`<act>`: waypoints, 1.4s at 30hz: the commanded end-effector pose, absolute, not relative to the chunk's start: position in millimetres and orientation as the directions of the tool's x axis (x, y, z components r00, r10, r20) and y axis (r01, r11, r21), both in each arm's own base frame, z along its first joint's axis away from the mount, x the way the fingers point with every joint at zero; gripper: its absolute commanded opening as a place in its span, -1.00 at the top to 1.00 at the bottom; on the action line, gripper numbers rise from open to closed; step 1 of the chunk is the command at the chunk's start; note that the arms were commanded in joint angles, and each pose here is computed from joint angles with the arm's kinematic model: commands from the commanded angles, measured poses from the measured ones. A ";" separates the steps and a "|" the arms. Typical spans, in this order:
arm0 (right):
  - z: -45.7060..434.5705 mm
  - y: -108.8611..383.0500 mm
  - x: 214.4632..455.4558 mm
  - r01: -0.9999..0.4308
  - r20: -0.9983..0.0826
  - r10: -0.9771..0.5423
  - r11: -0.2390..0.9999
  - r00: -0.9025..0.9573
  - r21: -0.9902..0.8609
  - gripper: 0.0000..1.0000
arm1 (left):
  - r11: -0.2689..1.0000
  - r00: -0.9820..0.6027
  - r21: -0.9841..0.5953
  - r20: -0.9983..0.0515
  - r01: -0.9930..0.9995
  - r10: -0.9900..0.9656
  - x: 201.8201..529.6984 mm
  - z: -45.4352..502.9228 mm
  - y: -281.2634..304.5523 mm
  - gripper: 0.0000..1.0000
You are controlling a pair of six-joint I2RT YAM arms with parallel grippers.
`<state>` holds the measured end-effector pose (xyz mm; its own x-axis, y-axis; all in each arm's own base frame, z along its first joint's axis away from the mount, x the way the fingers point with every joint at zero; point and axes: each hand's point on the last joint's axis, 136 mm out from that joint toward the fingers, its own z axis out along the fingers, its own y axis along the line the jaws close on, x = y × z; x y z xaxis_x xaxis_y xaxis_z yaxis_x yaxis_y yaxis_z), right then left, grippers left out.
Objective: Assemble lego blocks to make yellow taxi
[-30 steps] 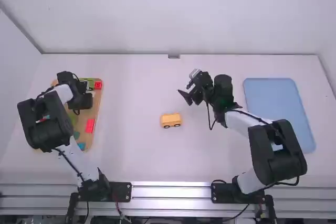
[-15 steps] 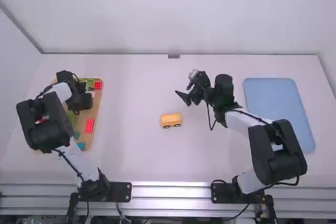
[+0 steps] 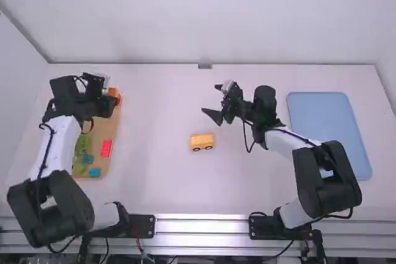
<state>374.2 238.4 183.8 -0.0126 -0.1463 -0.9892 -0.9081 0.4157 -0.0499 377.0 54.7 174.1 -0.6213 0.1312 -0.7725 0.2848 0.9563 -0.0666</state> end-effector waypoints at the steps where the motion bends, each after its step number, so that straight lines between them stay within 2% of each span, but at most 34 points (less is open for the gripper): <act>1: 203.4 251.5 380.6 -0.931 -0.995 -0.100 0.365 -0.021 -0.017 -0.97 | 0.787 -0.430 -0.098 -0.875 0.609 0.223 354.4 188.2 -21.6 0.74; 4: 206.7 266.2 377.7 -0.966 -0.996 -0.073 0.256 -0.049 0.029 -0.98 | 0.727 -0.345 -0.085 -0.913 0.681 0.216 346.0 193.1 -51.9 0.70; 6: 209.6 278.6 369.3 -0.993 -0.997 -0.053 0.108 -0.055 0.049 -0.96 | 0.695 -0.311 -0.101 -0.933 0.712 0.183 345.2 194.5 -72.1 0.96; 9: 212.2 292.9 358.1 -0.991 -0.995 -0.038 -0.094 -0.096 0.099 -0.92 | 0.630 -0.264 -0.112 -0.952 0.768 0.153 340.9 193.4 -104.9 0.88; 10: 212.2 292.9 358.1 -0.991 -0.995 -0.038 -0.094 -0.096 0.099 -0.92 | 0.630 -0.264 -0.112 -0.952 0.768 0.153 340.9 193.4 -104.9 0.88; 13: 216.0 298.7 341.4 -0.941 -0.996 -0.027 -0.329 -0.081 0.085 -0.78 | 0.576 -0.227 -0.123 -0.967 0.808 0.113 344.2 191.0 -133.7 0.87; 19: 215.5 311.6 340.4 -0.927 -0.992 -0.044 -0.354 -0.116 0.125 -0.72 | 0.411 -0.162 -0.128 -0.986 0.903 0.048 340.9 195.6 -164.3 0.88; 21: 215.6 313.4 338.8 -0.925 -0.992 -0.044 -0.359 -0.115 0.123 -0.70 | 0.412 -0.176 -0.147 -0.984 0.899 0.032 347.3 192.1 -163.8 0.91; 23: 215.6 315.0 337.4 -0.923 -0.992 -0.045 -0.363 -0.116 0.125 -0.64 | 0.413 -0.193 -0.172 -0.981 0.894 0.008 355.6 184.7 -163.4 0.94; 26: 215.6 313.9 338.3 -0.924 -0.991 -0.047 -0.360 -0.123 0.131 -0.53 | 0.329 -0.137 -0.128 -0.991 0.936 0.005 348.6 183.5 -170.4 0.96; 27: 215.8 313.9 338.4 -0.922 -0.989 -0.053 -0.359 -0.138 0.148 -0.40 | 0.283 -0.096 -0.091 -0.995 0.955 0.003 344.0 184.5 -171.7 0.96; 28: 215.8 313.9 338.4 -0.921 -0.989 -0.054 -0.359 -0.139 0.149 -0.40 | 0.275 -0.087 -0.083 -0.996 0.958 0.002 343.2 184.8 -172.1 0.96; 30: 215.6 314.0 338.1 -0.921 -0.989 -0.054 -0.359 -0.139 0.149 -0.23 | 0.286 -0.104 -0.106 -0.994 0.952 -0.023 348.5 185.3 -171.9 0.95; 32: 215.6 314.0 338.1 -0.921 -0.989 -0.054 -0.359 -0.139 0.149 -0.19 | 0.301 -0.121 -0.126 -0.992 0.945 -0.034 351.7 185.3 -172.5 0.96; 33: 215.6 314.0 338.1 -0.922 -0.989 -0.053 -0.360 -0.137 0.146 -0.09 | 0.323 -0.122 -0.128 -0.992 0.938 -0.038 355.5 185.5 -170.4 0.96; 39: 215.5 314.2 338.0 -0.922 -0.990 -0.050 -0.360 -0.130 0.140 -0.07 | 0.323 -0.103 -0.111 -0.994 0.940 -0.040 355.5 188.7 -172.5 0.96; 42: 215.4 314.3 337.9 -0.923 -0.991 -0.047 -0.361 -0.123 0.132 0.05 | 0.339 -0.124 -0.135 -0.991 0.931 -0.055 358.6 190.3 -171.6 0.96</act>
<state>337.8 314.9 210.2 -0.1453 -0.0552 -0.9878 -0.9300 -0.3331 0.1554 354.6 -171.8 191.6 -0.0947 -0.0410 -0.9947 0.9419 0.3199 -0.1029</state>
